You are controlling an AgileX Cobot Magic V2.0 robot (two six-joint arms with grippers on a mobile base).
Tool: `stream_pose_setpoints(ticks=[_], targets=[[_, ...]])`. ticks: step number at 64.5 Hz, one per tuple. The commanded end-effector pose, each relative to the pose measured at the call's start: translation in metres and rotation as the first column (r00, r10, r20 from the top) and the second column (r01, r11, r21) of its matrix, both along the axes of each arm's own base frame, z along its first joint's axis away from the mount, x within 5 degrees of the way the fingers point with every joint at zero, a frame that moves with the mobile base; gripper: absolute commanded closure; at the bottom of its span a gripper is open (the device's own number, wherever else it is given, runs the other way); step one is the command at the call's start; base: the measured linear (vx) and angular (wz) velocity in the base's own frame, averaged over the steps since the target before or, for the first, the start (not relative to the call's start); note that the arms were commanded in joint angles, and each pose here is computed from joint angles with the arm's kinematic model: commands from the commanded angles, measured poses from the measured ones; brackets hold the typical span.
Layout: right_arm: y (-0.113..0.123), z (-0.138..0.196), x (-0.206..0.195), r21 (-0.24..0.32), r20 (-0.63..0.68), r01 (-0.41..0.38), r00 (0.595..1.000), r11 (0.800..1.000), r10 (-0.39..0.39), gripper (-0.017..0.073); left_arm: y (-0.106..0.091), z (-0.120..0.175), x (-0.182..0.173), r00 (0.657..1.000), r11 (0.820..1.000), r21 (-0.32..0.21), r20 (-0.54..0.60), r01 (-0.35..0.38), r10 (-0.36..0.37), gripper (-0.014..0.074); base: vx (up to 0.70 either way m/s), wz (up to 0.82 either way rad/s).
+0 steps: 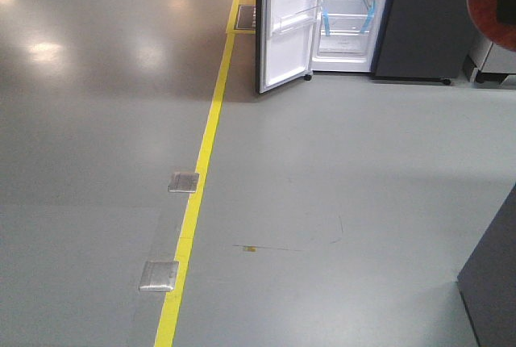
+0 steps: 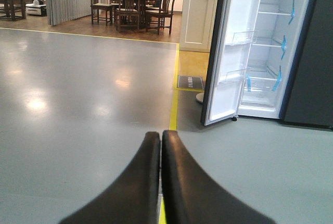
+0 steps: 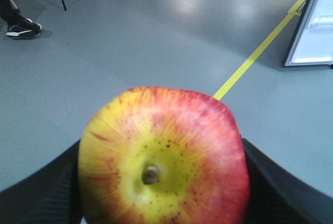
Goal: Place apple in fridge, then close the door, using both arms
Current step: 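Drive toward the open white refrigerator with the apple held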
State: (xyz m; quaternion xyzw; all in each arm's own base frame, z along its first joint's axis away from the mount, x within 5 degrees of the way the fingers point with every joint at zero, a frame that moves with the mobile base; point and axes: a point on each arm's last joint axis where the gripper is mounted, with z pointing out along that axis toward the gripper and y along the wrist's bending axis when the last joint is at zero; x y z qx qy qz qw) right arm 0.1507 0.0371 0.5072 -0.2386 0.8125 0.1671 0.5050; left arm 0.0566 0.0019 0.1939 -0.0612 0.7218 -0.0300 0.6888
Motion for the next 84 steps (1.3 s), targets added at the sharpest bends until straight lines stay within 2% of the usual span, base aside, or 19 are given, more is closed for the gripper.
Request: stream_pose_setpoints(ticks=[1,84], targets=[[0.0022,0.0153,-0.005,0.049,0.094,0.004,0.996,0.999,-0.008,0.0566,0.0002,-0.0025,0.0002,0.999,1.0,-0.01,0.054,0.0,0.0,0.06,0.17,-0.02],[0.0022,0.0151,-0.0051,0.048,0.091,0.002,0.996,0.999,-0.007,0.0566,0.0002,-0.0025,0.0002,0.999,1.0,-0.01,0.054,0.0,0.0,0.06,0.19,-0.04]])
